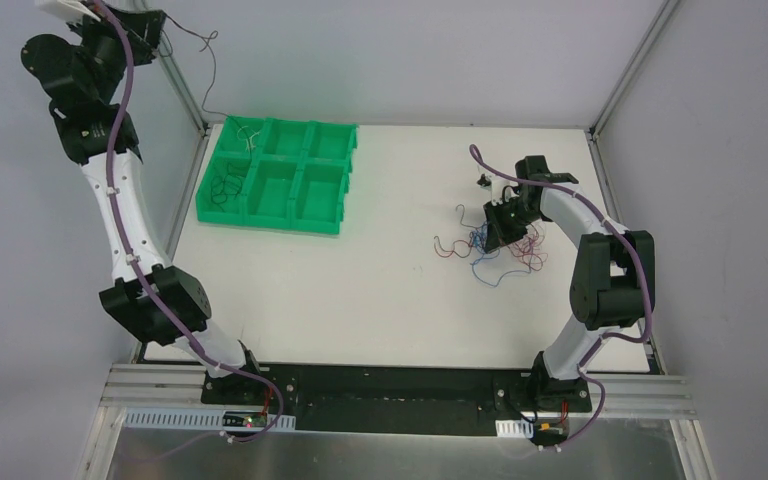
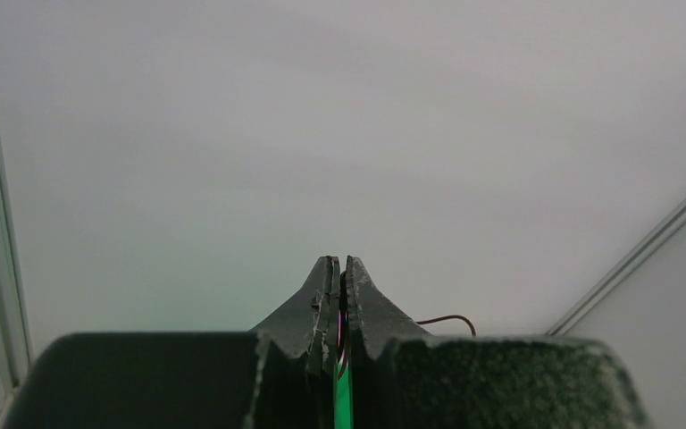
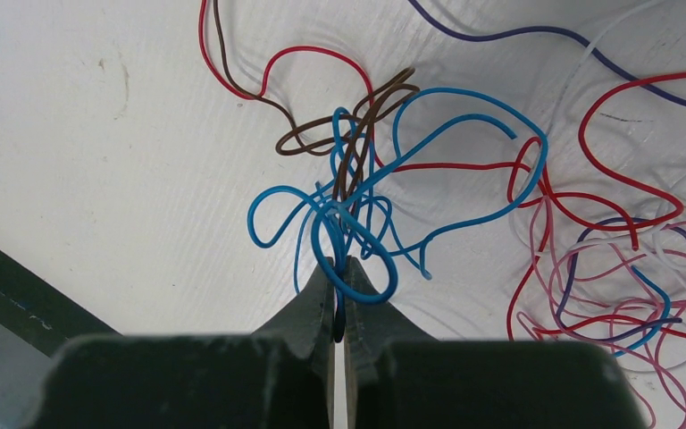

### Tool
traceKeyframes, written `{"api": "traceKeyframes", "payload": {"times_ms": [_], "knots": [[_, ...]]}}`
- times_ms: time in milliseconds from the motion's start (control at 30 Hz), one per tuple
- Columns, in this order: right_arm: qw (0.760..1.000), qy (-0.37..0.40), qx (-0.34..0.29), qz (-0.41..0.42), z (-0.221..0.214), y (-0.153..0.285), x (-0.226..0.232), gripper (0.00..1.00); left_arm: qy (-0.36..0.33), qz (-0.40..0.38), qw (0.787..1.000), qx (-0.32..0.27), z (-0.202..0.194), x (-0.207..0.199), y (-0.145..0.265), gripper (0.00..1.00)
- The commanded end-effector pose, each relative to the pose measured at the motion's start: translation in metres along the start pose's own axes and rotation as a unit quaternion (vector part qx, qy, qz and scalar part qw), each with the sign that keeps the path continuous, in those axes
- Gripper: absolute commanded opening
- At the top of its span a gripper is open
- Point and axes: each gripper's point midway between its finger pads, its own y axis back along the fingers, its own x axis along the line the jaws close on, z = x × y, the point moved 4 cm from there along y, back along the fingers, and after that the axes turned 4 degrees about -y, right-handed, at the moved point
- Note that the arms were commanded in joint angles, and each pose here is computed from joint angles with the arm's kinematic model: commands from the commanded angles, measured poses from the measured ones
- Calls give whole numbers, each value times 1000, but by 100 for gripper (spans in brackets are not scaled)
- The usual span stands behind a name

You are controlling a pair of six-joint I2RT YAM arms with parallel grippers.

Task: Untangle the cables

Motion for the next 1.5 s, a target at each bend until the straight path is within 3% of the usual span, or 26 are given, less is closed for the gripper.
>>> {"api": "traceKeyframes", "payload": {"times_ms": [0,233,667,1200,1467], "knots": [[1000,4,-19,-5,9,9,4,0,-71,-18,997,12,-14,-4,9,0],[1000,2,-15,-7,6,10,5,0,-104,19,994,32,-43,30,6,0],[1000,2,-12,-8,9,9,6,0,-117,43,991,-46,-13,72,-52,0],[1000,2,-10,-5,10,6,6,0,-99,4,985,-143,76,7,-42,0],[1000,5,-11,-1,19,3,7,0,-83,-25,988,-127,66,-10,-44,0]]}}
